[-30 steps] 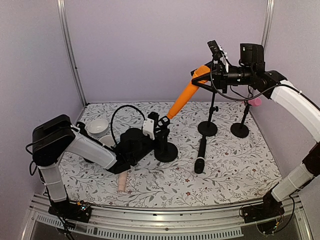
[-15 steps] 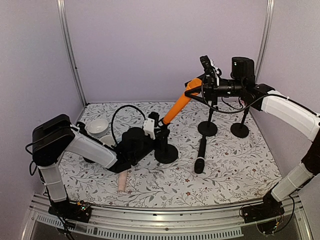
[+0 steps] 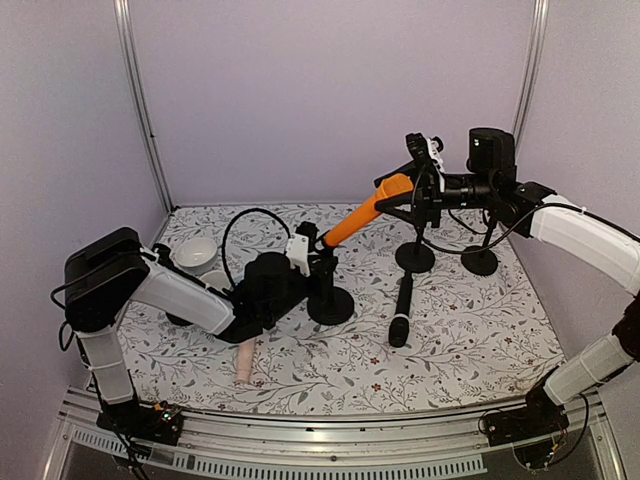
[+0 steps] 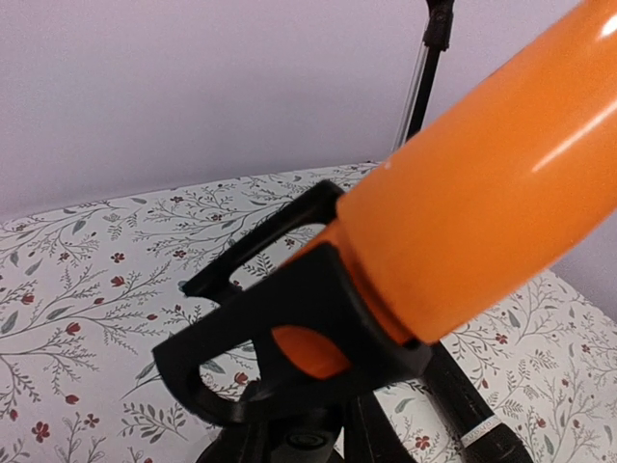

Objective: Attach the microphones to the stand

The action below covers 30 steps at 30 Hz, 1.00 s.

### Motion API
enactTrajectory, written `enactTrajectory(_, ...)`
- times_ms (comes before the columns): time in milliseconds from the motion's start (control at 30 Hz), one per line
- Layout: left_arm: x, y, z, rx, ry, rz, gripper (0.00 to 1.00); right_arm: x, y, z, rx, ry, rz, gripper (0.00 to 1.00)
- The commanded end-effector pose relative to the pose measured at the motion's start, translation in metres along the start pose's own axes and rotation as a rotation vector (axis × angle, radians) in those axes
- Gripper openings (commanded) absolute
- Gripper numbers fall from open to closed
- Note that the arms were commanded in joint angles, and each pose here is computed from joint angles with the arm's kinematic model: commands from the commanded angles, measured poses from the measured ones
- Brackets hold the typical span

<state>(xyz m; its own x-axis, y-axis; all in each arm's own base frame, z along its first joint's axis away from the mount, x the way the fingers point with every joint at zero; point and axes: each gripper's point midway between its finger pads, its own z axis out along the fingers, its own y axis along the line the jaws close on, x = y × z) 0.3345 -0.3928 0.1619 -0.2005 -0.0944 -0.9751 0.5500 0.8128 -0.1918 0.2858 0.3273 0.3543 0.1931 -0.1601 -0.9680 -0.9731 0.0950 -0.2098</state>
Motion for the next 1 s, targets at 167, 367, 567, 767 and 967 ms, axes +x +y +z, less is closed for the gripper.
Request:
enactTrajectory(167,-0.047,-0.022,0.004,0.069,-0.123,0.019,0.0,0.038,0.027,0.019,-0.048,0.169,0.071,0.0)
enactTrajectory(367,-0.046,-0.029,0.004,0.088,-0.125,0.037,0.0,0.051,0.029,0.024,-0.064,0.191,0.043,0.0)
enactTrajectory(567,-0.045,-0.03,0.003,0.091,-0.128,0.037,0.0,0.075,0.033,0.03,-0.085,0.215,0.095,0.0)
enactTrajectory(767,-0.044,-0.03,0.003,0.097,-0.13,0.041,0.0,0.09,0.035,0.034,-0.09,0.233,0.167,0.0)
enactTrajectory(967,-0.041,-0.033,0.005,0.109,-0.127,0.038,0.0,0.102,0.031,0.04,-0.08,0.256,0.231,0.0)
